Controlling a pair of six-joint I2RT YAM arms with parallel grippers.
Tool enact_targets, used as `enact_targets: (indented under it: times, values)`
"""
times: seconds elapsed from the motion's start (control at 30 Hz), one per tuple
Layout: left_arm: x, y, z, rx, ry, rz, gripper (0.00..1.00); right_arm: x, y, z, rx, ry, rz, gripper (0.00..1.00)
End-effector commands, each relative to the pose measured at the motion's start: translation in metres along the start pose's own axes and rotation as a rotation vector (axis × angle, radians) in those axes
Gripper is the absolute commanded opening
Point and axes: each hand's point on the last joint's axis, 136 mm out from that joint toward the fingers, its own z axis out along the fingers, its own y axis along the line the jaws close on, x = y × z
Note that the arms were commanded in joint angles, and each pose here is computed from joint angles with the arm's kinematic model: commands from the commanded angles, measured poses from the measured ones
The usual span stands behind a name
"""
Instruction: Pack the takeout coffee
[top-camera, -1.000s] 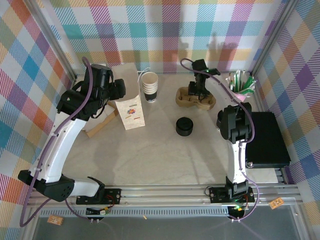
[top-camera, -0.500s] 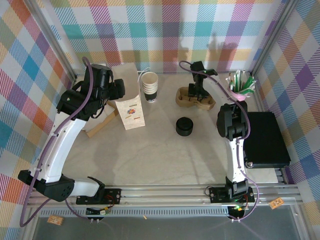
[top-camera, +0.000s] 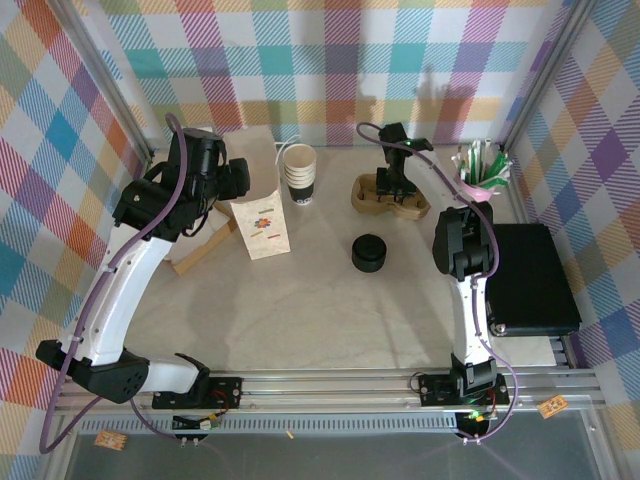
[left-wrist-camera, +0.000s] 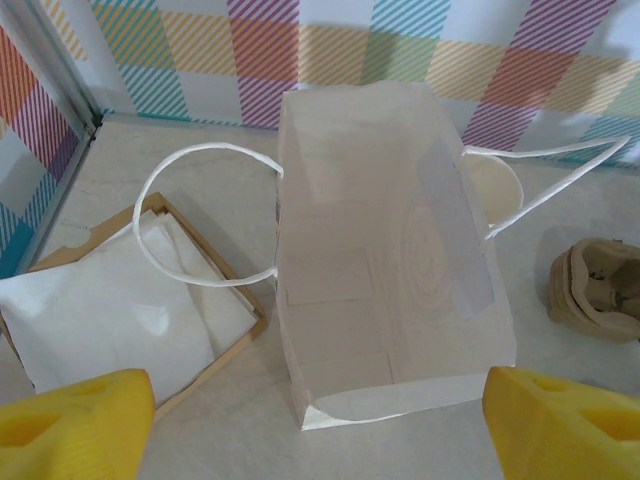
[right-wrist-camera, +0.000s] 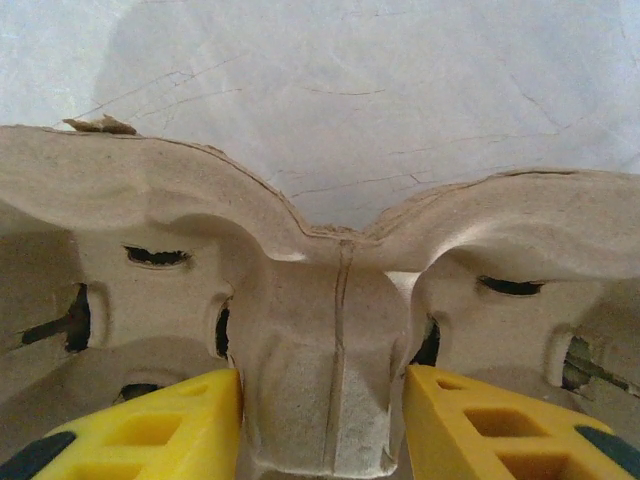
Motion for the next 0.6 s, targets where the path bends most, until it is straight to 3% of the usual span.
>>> enact_targets:
  times: [0.0, 0.23, 0.57]
  values:
    - [-0.008, 0.004, -0.003, -0.009, -0.019, 0.002, 0.85, 0.003, 0.002, 0.001, 0.013, 0.017, -0.029, 0.46]
    - [-0.009, 0.005, -0.004, -0.007, -0.023, 0.005, 0.85, 0.005, 0.001, 0.004, 0.021, 0.031, -0.032, 0.48]
    - [-0.010, 0.011, -0.006, -0.023, -0.024, 0.015, 0.85, -0.001, 0.000, -0.012, 0.021, 0.002, -0.040, 0.40]
